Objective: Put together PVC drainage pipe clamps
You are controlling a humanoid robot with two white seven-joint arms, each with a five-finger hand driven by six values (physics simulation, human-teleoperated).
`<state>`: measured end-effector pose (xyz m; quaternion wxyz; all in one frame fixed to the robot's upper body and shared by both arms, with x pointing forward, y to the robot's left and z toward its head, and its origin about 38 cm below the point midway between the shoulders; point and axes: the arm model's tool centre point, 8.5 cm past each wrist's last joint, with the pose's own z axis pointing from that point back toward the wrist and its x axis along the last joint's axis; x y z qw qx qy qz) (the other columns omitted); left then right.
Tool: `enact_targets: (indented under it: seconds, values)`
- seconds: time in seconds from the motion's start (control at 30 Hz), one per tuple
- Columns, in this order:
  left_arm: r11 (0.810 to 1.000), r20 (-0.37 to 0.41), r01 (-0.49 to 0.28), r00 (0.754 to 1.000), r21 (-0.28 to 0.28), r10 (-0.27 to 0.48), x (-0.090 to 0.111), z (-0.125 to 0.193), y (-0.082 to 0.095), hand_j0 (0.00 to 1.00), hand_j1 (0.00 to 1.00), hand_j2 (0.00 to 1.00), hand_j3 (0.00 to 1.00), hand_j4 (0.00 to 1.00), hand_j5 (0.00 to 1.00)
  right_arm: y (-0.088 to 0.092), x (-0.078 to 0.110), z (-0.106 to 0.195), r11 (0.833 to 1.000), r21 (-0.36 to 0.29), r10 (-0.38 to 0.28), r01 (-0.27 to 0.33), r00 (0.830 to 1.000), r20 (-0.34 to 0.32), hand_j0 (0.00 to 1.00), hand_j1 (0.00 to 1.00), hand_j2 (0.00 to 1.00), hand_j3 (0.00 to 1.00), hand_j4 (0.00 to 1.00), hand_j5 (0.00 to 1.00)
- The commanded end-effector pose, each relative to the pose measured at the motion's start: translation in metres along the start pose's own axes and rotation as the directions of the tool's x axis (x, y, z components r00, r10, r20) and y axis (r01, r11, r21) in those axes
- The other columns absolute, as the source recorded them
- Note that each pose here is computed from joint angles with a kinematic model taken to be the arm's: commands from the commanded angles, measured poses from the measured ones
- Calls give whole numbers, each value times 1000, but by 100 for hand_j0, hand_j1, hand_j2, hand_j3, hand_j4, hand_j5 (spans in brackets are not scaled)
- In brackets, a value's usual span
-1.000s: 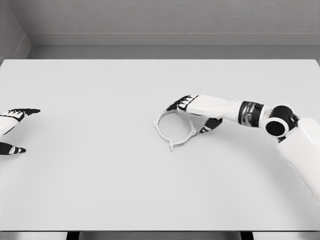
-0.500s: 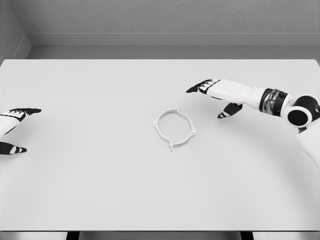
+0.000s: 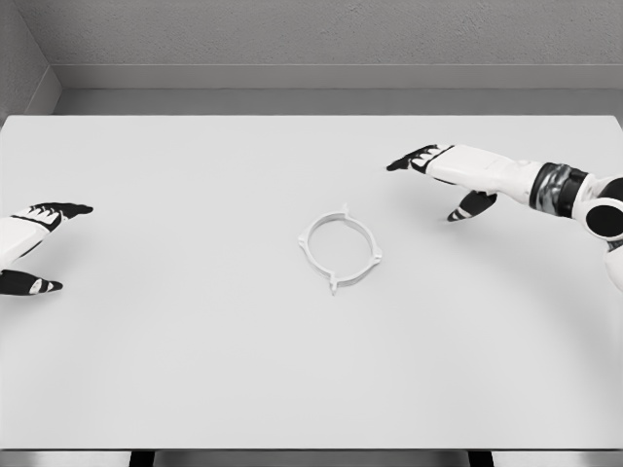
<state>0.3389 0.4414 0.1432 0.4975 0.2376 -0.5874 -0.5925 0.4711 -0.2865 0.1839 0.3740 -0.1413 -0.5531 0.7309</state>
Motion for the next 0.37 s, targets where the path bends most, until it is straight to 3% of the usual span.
enact_targets:
  seconds: [0.0, 0.13, 0.33]
  values:
    - [1000, 2, -4, 1000, 5, 4, 1, 0, 1, 100, 100, 100, 100, 100, 100, -2, -9, 13, 1000, 8, 7, -6, 1000, -28, 100, 100, 100, 100, 100, 100]
    - [1000, 2, -4, 1000, 7, 4, 1, 0, 1, 100, 100, 100, 100, 100, 100, -12, -25, 37, 1000, -11, 17, -18, 996, -85, 100, 100, 100, 100, 100, 100]
    - [1000, 3, -5, 1000, 6, 5, 1, 0, 1, 100, 100, 100, 100, 100, 100, -15, -25, 40, 1000, -17, 23, -25, 996, -88, 100, 100, 100, 100, 100, 100]
